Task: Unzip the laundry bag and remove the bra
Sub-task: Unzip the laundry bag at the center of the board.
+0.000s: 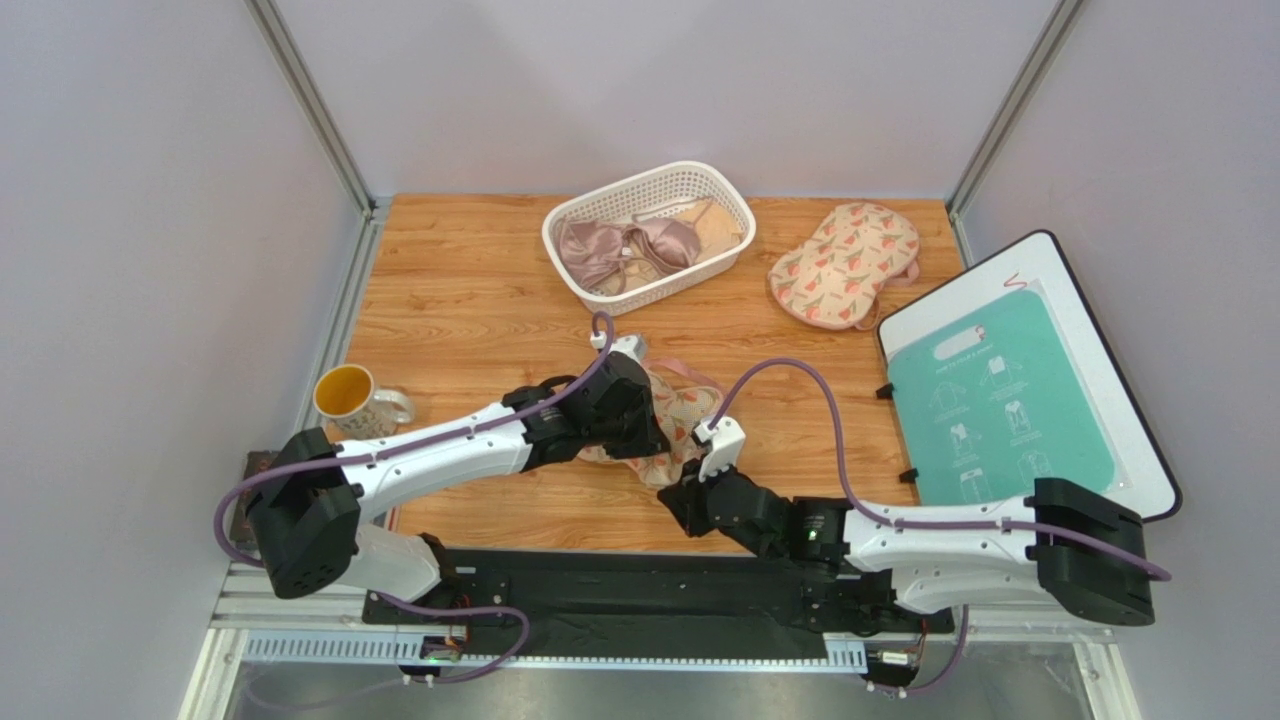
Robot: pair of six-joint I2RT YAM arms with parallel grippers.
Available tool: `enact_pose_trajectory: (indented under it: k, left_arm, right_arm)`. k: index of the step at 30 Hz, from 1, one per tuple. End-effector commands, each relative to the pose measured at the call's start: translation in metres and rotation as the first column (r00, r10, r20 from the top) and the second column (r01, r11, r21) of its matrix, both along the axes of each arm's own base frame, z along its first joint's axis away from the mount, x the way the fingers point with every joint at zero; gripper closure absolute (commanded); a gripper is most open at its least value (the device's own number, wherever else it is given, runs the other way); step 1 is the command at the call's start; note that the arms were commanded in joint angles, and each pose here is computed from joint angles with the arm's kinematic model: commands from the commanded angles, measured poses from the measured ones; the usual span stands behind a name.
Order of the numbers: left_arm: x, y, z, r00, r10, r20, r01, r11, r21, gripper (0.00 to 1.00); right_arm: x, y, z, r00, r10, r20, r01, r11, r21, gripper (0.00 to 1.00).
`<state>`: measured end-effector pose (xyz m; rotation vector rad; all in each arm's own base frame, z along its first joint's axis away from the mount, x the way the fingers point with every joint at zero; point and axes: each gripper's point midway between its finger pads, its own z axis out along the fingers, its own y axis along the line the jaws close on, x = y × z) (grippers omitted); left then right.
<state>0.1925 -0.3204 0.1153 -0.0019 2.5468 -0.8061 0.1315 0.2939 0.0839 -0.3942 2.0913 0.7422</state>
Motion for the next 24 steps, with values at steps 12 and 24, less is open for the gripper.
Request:
enact_pose_trajectory:
  k: [12,24]
  left_arm:
    - [0.013,0.018,-0.014,0.99,-0.047,0.132,0.035,0.995,0.09,1.0]
    - [0.008,0.018,-0.024,0.986,-0.081,0.145,0.069,0.994,0.08,1.0]
  right_arm:
    - [-0.016,-0.016,0.002,0.995,-0.012,-0.102,0.021,0.996,0.086,0.94]
    - [-0.022,-0.016,-0.005,0.992,0.011,-0.127,0.0,0.996,0.088,0.8]
